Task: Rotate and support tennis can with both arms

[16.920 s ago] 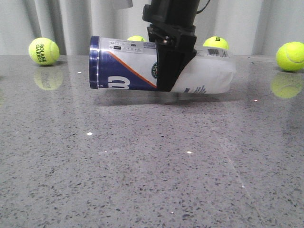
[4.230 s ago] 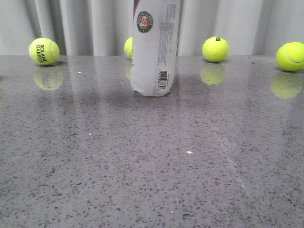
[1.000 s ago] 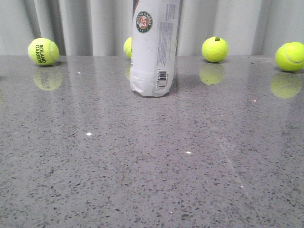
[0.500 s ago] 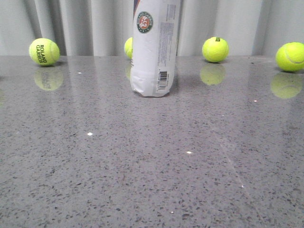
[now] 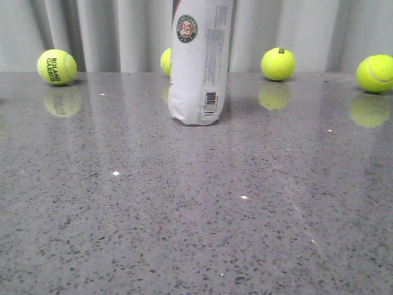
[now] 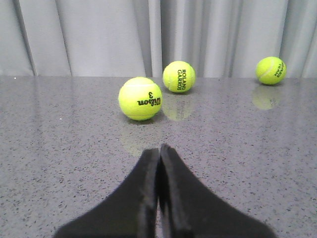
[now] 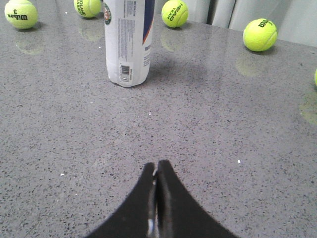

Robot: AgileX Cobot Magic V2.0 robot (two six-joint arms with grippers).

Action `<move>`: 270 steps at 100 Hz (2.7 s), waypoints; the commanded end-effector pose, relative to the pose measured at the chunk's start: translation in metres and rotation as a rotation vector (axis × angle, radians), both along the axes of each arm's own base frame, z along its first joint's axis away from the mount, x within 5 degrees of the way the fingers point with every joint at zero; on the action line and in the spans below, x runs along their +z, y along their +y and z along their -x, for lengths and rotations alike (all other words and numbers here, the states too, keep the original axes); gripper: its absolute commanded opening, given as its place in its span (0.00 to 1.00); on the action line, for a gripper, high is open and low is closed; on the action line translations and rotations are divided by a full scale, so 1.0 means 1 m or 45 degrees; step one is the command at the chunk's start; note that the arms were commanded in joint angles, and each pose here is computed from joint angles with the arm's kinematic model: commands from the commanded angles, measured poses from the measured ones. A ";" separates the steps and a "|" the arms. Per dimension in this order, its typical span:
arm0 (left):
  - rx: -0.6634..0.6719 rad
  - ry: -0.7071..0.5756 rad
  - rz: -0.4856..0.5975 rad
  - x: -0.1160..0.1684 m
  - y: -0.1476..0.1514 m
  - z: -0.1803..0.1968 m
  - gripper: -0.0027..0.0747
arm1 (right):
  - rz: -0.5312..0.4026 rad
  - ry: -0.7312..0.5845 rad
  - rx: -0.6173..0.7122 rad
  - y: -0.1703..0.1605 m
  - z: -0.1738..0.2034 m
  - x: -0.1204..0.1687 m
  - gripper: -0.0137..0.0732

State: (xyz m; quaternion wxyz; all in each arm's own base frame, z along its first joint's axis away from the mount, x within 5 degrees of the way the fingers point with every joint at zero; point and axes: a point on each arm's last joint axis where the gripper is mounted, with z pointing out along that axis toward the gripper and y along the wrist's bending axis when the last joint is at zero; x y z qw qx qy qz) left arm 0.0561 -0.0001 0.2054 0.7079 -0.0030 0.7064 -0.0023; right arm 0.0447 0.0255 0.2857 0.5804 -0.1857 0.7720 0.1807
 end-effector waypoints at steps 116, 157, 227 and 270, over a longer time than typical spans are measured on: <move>0.004 -0.076 0.006 -0.007 0.000 0.001 0.01 | -0.141 -0.523 -0.524 -0.017 -0.021 -0.052 0.09; 0.004 -0.076 0.006 -0.007 0.000 0.001 0.01 | -0.081 -0.427 -0.687 -0.026 -0.010 -0.077 0.09; 0.004 -0.076 0.006 -0.007 0.000 0.001 0.01 | -0.077 -0.419 -0.696 -0.027 -0.009 -0.078 0.09; 0.004 -0.076 0.006 -0.007 0.000 0.001 0.01 | -0.077 -0.419 -0.696 -0.027 -0.009 -0.078 0.09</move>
